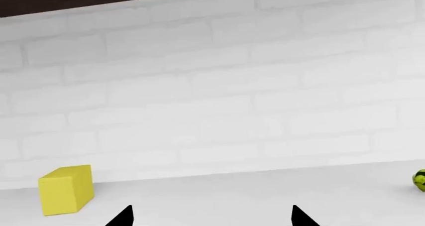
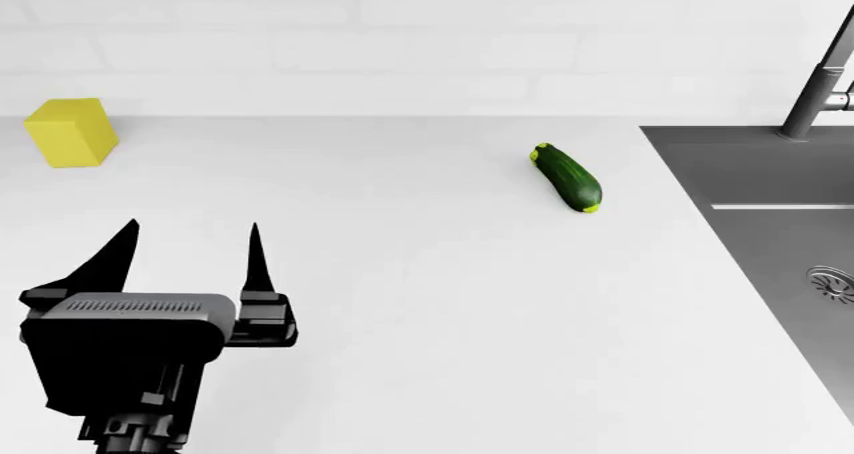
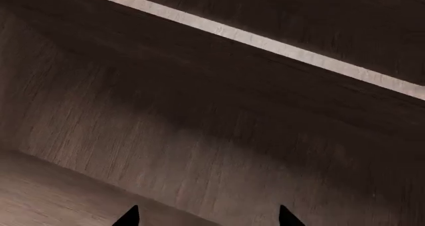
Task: Pick the bar and yogurt from the counter and place them in the cabinets closest to them.
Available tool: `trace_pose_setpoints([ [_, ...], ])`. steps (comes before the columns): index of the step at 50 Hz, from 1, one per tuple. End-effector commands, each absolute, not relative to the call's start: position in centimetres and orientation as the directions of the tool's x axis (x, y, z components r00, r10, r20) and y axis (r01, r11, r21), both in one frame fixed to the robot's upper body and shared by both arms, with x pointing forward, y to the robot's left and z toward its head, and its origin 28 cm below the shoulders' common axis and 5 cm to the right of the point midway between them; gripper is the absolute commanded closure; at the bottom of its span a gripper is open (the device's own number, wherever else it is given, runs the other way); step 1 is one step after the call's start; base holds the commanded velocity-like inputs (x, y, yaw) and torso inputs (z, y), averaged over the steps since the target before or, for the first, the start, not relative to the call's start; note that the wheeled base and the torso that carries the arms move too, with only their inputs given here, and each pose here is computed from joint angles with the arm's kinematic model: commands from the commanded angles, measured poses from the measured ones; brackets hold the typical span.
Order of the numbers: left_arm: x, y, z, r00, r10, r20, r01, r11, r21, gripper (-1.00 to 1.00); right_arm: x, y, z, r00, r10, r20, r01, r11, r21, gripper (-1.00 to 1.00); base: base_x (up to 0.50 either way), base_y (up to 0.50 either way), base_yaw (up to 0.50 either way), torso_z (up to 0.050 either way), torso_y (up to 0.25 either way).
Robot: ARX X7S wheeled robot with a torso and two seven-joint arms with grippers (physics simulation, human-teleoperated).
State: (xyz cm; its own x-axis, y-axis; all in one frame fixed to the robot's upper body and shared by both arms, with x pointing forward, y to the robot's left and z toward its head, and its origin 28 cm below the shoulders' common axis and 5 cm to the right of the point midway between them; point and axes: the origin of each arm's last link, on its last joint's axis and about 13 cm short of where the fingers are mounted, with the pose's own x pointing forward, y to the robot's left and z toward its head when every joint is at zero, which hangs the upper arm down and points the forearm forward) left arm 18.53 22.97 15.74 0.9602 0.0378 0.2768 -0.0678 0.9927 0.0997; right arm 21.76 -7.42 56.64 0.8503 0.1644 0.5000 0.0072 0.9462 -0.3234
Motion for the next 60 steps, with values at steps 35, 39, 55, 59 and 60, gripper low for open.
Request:
trace_pose_setpoints([
  [35,18.7,22.9,15.6,0.962,0.028,0.271,-0.059,0.993,0.105,-1.00,16.7,-9.2,46.6,0.930,0.116,0.349,-0.001,0.950,-0.312,-1.00,0.00,0.00,0.00,0.000,0.000],
  [39,18.7,22.9,15.5,0.963,0.030,0.268,-0.060,0.992,0.106,-1.00,16.3,-9.1,45.2,0.931,0.120,0.344,-0.010,0.953,-0.304,-1.00,0.00,0.00,0.00,0.000,0.000],
  [55,18.7,23.0,15.5,0.964,0.033,0.264,-0.063,0.992,0.107,-1.00,15.4,-10.1,36.8,0.964,0.090,0.250,-0.033,0.974,-0.224,-1.00,0.00,0.00,0.00,0.000,0.000],
  [59,18.7,23.0,15.5,0.964,0.033,0.263,-0.063,0.992,0.108,-1.00,15.5,-10.8,34.1,0.974,0.069,0.216,-0.025,0.980,-0.199,-1.00,0.00,0.00,0.00,0.000,0.000],
  [60,18.7,23.0,15.5,0.964,0.033,0.263,-0.063,0.992,0.108,-1.00,15.6,-11.0,33.4,0.977,0.059,0.204,-0.020,0.982,-0.187,-1.00,0.00,0.00,0.00,0.000,0.000],
])
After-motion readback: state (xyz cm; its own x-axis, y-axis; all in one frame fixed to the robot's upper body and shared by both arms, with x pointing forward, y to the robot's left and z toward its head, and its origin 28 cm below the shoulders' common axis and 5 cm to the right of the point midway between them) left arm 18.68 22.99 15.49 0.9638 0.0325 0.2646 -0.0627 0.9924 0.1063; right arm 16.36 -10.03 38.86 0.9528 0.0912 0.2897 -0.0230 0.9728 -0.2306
